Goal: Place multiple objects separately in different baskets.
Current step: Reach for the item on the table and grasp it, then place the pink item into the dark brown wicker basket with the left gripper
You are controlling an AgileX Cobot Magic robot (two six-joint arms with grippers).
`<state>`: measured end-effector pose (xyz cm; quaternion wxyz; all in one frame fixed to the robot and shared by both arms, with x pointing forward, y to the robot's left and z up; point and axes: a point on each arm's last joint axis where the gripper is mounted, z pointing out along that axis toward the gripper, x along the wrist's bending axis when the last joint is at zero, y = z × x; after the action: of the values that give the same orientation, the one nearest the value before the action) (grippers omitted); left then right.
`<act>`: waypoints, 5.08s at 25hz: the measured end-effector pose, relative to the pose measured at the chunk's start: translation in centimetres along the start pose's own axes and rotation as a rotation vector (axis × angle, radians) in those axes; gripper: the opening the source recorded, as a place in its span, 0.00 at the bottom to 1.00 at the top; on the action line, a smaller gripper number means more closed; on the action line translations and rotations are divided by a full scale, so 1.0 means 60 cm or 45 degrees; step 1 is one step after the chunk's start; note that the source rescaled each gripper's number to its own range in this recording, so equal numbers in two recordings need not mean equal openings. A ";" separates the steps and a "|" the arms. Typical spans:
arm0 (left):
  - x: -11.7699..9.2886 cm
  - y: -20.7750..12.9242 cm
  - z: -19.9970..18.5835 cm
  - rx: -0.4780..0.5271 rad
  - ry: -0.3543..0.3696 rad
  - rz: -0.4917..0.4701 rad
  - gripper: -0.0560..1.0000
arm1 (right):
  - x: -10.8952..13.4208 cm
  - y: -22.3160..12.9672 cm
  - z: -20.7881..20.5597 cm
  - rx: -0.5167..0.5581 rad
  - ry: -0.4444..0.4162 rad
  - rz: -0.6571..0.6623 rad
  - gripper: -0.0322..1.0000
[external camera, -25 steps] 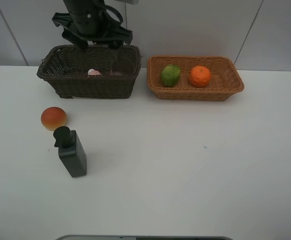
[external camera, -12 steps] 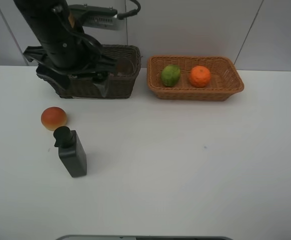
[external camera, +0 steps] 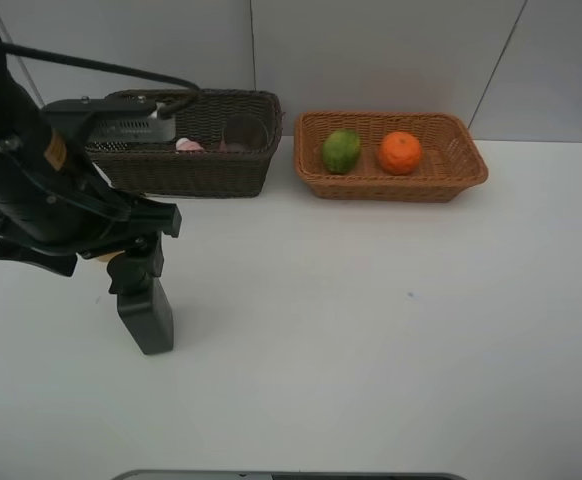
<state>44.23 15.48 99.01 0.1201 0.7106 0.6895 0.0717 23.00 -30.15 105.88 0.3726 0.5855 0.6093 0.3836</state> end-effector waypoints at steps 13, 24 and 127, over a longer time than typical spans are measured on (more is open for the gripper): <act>0.009 -0.016 0.024 -0.031 -0.021 -0.182 1.00 | 0.000 0.000 0.000 0.000 0.000 0.000 0.56; -0.002 -0.010 0.059 -0.012 -0.021 -0.255 1.00 | 0.000 0.000 0.000 0.000 0.000 0.000 0.56; 0.115 0.333 0.175 -0.782 -0.070 0.201 0.45 | 0.000 0.000 0.000 0.000 0.000 0.000 0.56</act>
<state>66.54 21.18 93.84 0.3419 0.6942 0.5746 0.2665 23.00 -30.15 105.88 0.3726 0.5855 0.6093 0.3836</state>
